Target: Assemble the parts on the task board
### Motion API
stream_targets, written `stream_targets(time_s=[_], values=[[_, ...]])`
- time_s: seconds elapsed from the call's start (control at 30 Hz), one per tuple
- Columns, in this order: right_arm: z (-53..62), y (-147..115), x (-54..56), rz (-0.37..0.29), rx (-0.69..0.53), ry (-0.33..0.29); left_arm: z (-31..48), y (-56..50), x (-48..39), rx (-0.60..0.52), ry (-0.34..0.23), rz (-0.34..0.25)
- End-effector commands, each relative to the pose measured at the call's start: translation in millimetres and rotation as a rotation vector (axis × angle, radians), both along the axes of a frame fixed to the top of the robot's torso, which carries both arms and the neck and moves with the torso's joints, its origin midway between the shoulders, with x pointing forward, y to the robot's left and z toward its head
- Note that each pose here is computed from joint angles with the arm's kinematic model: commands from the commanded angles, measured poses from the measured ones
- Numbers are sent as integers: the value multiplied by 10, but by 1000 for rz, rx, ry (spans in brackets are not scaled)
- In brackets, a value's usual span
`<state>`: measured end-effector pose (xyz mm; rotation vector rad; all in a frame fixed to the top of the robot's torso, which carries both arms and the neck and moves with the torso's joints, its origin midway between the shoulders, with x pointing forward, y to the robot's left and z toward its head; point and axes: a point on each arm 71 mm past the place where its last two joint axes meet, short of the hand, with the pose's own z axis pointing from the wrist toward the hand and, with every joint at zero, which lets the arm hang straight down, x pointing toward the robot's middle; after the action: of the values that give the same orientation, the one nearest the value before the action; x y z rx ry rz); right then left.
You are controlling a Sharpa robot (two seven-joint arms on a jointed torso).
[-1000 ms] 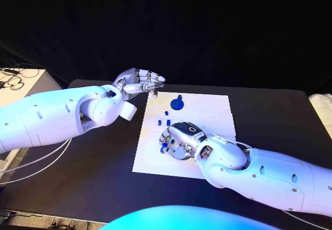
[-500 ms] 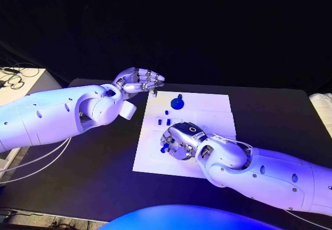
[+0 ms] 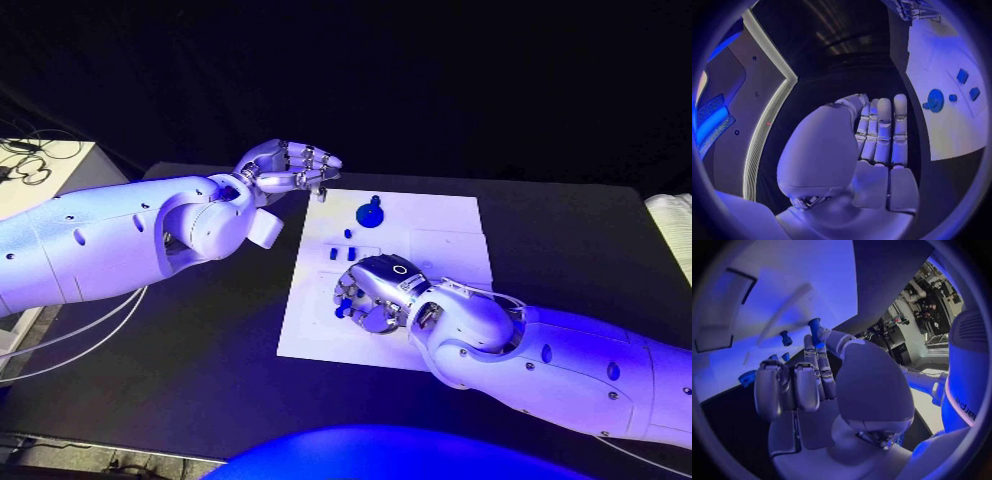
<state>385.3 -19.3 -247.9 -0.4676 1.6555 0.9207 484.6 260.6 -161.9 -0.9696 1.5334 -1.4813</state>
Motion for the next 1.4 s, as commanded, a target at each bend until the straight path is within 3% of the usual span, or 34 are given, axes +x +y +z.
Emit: stream_targets(time_s=[0.03,0.3,0.97,1.17,1.3,1.4], values=[[-53,1,-11,12,-44,7,9,-22,-5,-10,0,-13],[-71,29,-15,29,-45,15,8,-25,-4,-10,1,-13],[-20,-83,0,-6,26,-17,3,-16,-1,-8,5,-14],[144,-296,1,-44,132,-7,-1,-10,8,-8,5,-12],[364,-675,123,-148,212,68,-8,-2,11,-7,5,-10],[464,-977,220,-237,221,136,-15,4,11,-6,7,-9]])
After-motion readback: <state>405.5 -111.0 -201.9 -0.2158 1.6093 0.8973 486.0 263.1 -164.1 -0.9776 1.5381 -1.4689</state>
